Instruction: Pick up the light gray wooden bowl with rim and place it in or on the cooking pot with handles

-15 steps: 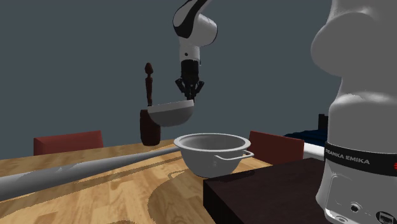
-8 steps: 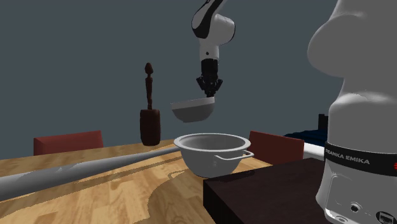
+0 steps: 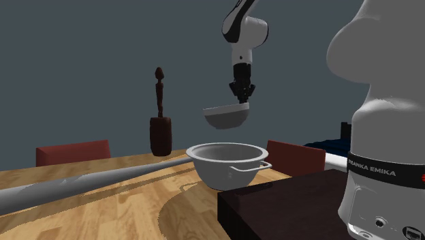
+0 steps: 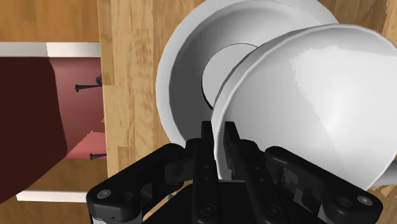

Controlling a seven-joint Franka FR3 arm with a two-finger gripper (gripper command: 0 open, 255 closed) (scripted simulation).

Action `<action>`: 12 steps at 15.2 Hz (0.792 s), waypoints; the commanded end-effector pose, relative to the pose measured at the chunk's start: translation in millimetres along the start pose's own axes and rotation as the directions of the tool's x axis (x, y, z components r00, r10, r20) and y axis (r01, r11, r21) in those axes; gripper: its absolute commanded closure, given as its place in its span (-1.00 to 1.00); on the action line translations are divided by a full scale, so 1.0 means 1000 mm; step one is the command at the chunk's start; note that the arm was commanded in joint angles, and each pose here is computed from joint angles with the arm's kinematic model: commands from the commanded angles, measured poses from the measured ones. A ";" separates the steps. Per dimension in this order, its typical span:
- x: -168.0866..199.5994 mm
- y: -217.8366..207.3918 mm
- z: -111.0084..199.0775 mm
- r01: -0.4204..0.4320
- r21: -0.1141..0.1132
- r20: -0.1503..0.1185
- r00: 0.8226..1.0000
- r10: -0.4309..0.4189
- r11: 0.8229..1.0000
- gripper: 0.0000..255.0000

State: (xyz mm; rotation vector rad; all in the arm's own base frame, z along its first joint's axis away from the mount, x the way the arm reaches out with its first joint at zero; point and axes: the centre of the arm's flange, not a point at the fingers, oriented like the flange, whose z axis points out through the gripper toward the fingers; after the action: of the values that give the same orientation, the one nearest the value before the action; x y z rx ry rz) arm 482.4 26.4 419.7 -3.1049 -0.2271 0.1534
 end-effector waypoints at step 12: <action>0.006 0.005 0.066 0.001 0.000 0.000 1.000 -0.001 1.000 1.00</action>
State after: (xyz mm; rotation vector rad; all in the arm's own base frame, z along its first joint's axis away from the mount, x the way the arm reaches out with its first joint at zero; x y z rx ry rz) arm 483.1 22.6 358.9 -3.1047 -0.2281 0.1545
